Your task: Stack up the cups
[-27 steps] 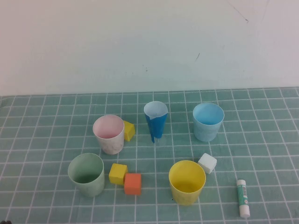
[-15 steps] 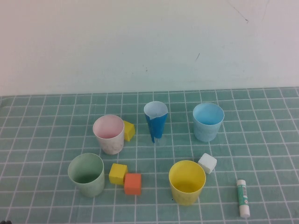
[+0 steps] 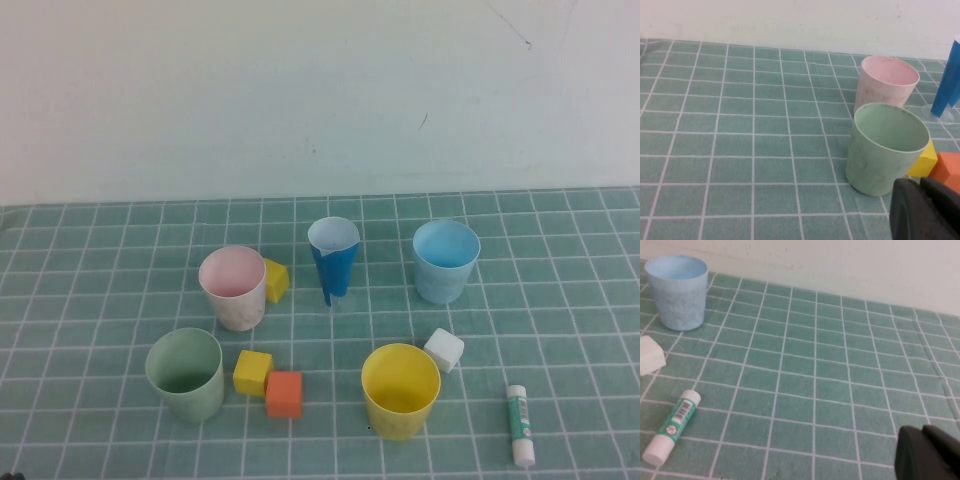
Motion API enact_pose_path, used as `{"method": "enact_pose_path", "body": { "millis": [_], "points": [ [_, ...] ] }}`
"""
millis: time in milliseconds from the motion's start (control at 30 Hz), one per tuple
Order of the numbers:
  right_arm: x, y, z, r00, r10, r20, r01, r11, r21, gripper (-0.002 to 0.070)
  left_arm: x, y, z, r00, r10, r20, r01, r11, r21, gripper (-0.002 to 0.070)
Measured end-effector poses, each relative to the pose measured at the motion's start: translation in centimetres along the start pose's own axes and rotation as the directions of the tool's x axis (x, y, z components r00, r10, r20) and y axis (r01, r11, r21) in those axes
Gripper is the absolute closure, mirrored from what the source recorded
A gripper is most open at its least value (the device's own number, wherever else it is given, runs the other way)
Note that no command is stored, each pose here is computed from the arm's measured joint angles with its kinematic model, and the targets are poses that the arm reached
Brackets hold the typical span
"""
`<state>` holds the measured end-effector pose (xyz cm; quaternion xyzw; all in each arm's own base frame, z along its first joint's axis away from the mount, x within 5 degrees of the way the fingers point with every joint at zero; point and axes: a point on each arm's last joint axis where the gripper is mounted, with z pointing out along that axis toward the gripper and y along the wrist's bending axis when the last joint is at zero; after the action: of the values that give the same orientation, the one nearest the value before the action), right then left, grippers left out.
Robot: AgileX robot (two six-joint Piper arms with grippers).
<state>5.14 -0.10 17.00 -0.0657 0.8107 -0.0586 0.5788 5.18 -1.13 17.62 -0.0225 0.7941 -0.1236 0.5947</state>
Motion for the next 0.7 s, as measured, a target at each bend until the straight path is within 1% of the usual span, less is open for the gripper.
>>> {"method": "enact_pose_path", "body": {
  "millis": [700],
  "points": [
    [0.00, -0.01, 0.00, 1.000, -0.004, 0.000, 0.004, 1.000, 0.001, 0.0678, 0.00, 0.00, 0.00, 1.000, 0.002, 0.000, -0.002, 1.000, 0.000, 0.0677]
  ]
}}
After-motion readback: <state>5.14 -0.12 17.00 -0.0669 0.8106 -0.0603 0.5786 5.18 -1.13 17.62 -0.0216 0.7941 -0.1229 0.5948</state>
